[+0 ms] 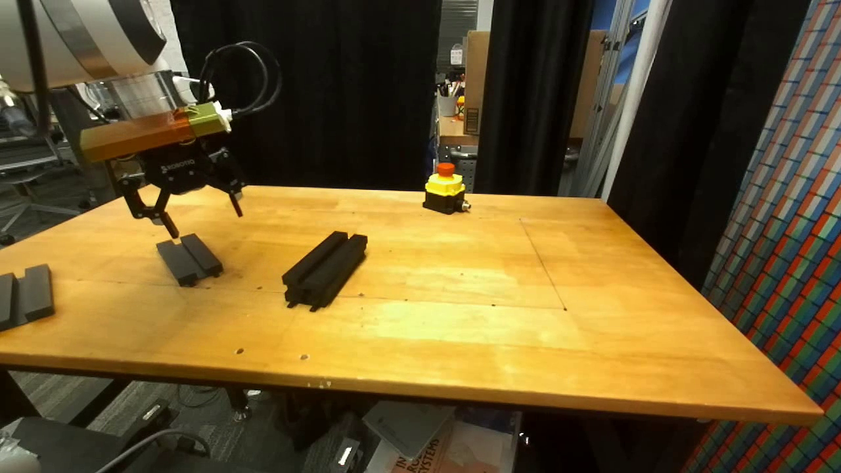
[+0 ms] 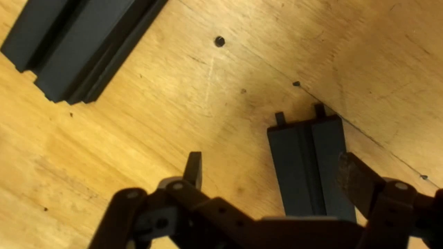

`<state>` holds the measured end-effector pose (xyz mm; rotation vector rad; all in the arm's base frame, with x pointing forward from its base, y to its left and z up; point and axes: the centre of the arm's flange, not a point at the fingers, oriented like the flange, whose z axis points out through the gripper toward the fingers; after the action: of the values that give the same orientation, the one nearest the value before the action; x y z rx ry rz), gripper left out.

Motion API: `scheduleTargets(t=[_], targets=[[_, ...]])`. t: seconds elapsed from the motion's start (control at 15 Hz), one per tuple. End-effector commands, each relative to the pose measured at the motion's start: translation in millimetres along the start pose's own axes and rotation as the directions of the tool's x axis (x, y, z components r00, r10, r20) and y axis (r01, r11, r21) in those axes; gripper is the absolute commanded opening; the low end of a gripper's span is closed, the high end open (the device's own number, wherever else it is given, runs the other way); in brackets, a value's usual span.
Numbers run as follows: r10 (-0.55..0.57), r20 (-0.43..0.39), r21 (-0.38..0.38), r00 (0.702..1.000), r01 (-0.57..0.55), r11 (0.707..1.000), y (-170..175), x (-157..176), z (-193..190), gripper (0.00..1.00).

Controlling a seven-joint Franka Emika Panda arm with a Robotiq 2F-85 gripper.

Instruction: Pile up all the black objects on the table

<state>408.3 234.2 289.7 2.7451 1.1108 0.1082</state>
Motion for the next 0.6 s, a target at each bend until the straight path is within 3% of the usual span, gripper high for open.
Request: scheduleTargets(t=[0.0,0.27,0.53], targets=[[-0.153,0.006,-0.027,0.988,0.153,0.988,5.1,32.2,10.5,1.00],[-0.250,0.011,-0.031,0.968,0.251,0.968,9.4,51.1,22.5,1.00],[-0.230,0.020,0.027,0.973,0.229,0.973,-1.7,63.1,24.5,1.00]])
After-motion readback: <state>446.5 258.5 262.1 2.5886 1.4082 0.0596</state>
